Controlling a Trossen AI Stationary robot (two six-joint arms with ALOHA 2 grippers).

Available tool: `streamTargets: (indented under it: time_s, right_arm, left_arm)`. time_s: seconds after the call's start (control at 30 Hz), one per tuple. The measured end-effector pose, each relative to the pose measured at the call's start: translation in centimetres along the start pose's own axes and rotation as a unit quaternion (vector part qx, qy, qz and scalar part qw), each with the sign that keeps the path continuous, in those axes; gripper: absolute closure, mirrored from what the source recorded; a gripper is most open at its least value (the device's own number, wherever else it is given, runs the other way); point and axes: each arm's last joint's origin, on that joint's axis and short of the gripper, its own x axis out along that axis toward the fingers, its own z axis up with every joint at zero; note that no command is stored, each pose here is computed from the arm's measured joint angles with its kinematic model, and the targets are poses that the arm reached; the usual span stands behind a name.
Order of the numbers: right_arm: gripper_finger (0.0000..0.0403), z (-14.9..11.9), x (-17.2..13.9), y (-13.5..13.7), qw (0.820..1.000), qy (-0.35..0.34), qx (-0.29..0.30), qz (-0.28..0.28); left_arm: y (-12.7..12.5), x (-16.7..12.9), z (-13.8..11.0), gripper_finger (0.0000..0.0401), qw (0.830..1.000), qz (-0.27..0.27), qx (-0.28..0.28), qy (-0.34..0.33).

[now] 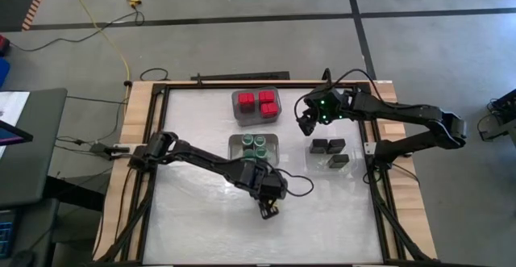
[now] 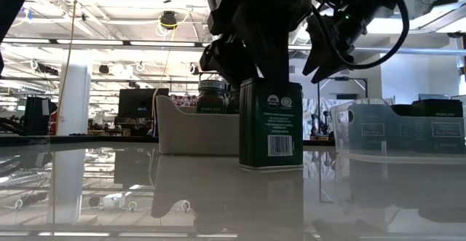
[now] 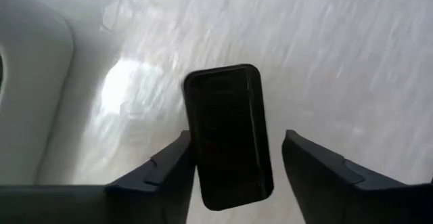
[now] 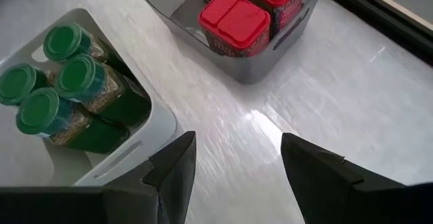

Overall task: Sort spices by type
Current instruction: Put the black spice can into the transparent bin

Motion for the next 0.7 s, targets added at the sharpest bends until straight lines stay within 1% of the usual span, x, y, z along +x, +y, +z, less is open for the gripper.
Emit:
streamTargets:
  time_s: [0.17, 0.27, 0.47, 0.57, 0.7]
  right_arm:
    - [0.0159, 0.0, 0.0, 0.0, 1.0, -0.001, -0.001, 0.0]
    - [0.0159, 0.0, 0.0, 0.0, 1.0, -0.001, -0.001, 0.001]
    - [0.0159, -0.3, -0.3, 0.2, 1.0, 0.01, -0.006, 0.001]
    - [0.0159, -1.0, -0.9, 0.5, 0.999, 0.031, 0.01, 0.001]
    - [0.0159, -1.6, -1.9, 0.6, 0.999, 0.047, 0.018, -0.001]
  left_arm:
    - [-0.1, -0.1, 0.1, 0.0156, 1.0, 0.009, -0.009, -0.012]
    - [-0.4, -0.7, 0.6, 0.0154, 1.0, 0.005, -0.007, -0.026]
    - [-1.1, -2.8, 1.8, 0.0154, 0.998, 0.008, 0.024, -0.053]
    - [-1.2, -4.2, 2.1, 0.0154, 0.998, 0.028, 0.035, -0.054]
    - [-0.8, -6.0, 2.1, 0.0154, 0.996, 0.073, 0.044, -0.039]
